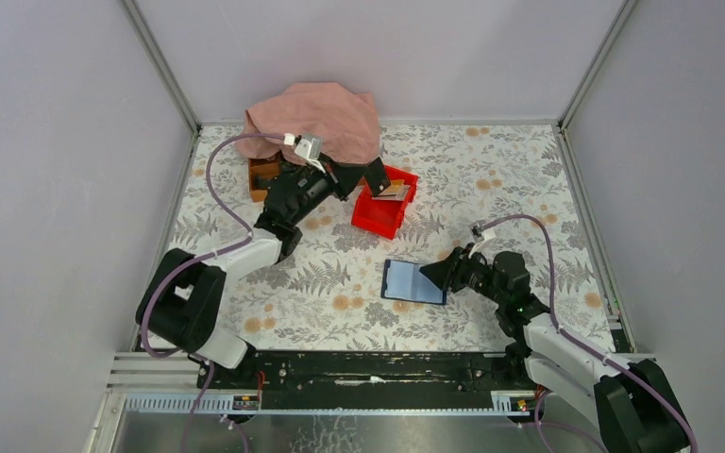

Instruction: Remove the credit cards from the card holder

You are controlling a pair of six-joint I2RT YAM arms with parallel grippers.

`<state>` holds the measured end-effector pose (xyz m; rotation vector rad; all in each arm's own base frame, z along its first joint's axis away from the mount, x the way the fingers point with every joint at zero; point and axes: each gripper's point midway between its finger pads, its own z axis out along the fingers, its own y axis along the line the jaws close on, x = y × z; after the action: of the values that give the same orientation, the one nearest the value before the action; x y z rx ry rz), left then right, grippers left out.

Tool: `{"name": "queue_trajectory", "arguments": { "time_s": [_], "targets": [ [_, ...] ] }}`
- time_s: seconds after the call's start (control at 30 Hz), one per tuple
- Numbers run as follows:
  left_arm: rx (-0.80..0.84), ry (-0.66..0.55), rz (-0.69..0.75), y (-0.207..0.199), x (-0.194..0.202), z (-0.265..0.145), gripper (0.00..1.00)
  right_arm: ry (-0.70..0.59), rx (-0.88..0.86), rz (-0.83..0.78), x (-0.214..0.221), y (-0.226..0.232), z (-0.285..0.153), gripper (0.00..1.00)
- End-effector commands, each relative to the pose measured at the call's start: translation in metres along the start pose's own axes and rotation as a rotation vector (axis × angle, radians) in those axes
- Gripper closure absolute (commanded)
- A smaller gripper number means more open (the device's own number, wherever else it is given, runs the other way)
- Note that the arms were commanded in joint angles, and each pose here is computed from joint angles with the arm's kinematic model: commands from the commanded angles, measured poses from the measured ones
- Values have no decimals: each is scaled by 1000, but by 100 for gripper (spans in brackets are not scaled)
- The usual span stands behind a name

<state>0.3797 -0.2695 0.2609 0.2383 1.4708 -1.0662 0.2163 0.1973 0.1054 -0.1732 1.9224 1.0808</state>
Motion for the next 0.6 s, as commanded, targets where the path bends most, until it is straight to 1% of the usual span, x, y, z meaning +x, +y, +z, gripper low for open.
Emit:
{"name": "queue_trajectory", "arguments": {
  "time_s": [0.0,0.1,0.2,0.3,0.47,0.57],
  "targets": [
    [-184,-27,264,49,-8,9,100,-24,8,-43,-13,1,4,55],
    [-192,-26,336,57,-2,22,100,-19,21,-41,-12,-2,5,55],
    [-239,-11,452,63,10,33,100,-9,29,-43,-11,-5,7,56],
    [-246,1,549,63,24,43,100,2,40,-38,-7,-8,8,56],
    [-217,-4,605,63,34,50,100,8,53,-39,-6,-11,8,56],
    [-231,-4,655,68,40,52,100,13,58,-38,-5,-13,9,56]
  ]
}}
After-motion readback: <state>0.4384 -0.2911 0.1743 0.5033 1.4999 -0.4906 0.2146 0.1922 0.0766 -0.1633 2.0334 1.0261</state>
